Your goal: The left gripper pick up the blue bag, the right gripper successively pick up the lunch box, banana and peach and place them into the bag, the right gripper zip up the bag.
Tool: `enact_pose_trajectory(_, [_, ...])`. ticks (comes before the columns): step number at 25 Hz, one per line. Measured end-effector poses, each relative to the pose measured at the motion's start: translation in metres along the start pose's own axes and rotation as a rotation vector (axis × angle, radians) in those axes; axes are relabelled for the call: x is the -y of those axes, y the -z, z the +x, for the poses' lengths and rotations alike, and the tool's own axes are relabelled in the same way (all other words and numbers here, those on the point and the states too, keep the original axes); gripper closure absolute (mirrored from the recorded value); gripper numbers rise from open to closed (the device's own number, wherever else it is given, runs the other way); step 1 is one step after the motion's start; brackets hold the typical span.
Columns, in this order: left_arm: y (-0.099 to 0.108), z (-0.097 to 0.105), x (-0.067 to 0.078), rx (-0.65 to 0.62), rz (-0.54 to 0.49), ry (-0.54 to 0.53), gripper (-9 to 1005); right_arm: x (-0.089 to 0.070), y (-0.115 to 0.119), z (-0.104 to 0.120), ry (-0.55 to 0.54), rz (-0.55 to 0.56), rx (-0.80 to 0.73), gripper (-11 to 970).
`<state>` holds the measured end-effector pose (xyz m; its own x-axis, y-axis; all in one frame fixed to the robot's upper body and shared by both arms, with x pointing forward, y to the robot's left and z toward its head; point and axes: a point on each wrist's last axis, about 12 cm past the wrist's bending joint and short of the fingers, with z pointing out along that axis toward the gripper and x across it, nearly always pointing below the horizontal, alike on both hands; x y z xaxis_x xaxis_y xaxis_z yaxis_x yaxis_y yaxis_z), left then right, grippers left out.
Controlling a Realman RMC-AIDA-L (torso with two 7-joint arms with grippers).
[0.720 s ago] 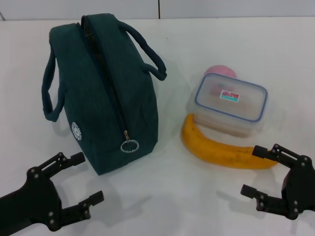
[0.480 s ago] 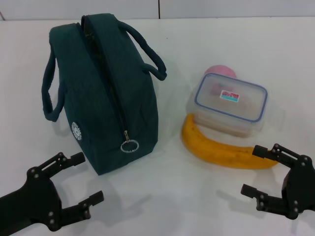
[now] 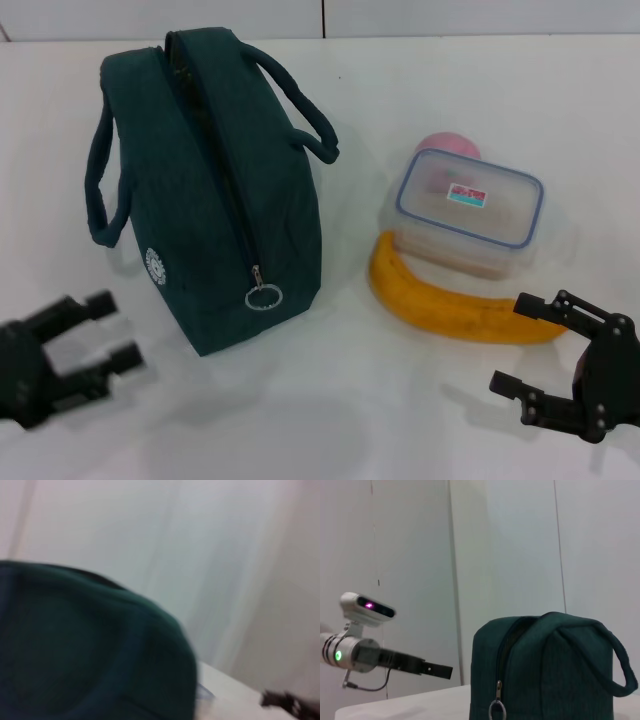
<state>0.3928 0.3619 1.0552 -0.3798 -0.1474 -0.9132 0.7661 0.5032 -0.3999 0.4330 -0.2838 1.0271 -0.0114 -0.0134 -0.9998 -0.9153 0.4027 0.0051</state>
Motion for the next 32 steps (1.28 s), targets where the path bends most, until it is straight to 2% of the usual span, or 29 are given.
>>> enact_pose_trajectory(4, [0.008,-0.025,-0.015,0.019,-0.042,0.136,118,0.001,-0.001,-0.001,0.001,-0.003,0.001,138])
enact_pose_trajectory(11, [-0.001,-0.087,-0.047,0.016,-0.062,0.309,118,0.001,-0.004,0.000,-0.004,-0.008,0.004,139])
enact_pose_trajectory(13, [-0.004,-0.119,-0.062,-0.028,-0.101,0.373,118,0.001,-0.005,0.000,-0.004,-0.007,0.003,139])
enact_pose_trajectory(16, [-0.013,-0.153,-0.072,-0.098,-0.138,0.432,118,0.001,-0.005,0.000,-0.006,-0.005,-0.001,140])
enact_pose_trajectory(19, [-0.030,-0.183,-0.077,-0.239,-0.200,0.484,119,0.001,-0.005,0.001,-0.011,-0.001,-0.005,141])
enact_pose_trajectory(22, [-0.055,-0.206,-0.077,-0.378,-0.253,0.491,119,0.001,-0.005,0.001,-0.014,-0.001,-0.004,141])
enact_pose_trajectory(27, [-0.080,-0.217,-0.075,-0.489,-0.267,0.517,119,0.002,-0.006,0.001,-0.009,-0.003,-0.004,142])
enact_pose_trajectory(32, [-0.092,-0.217,-0.074,-0.505,-0.263,0.536,119,0.002,-0.006,0.001,-0.007,-0.003,-0.004,143])
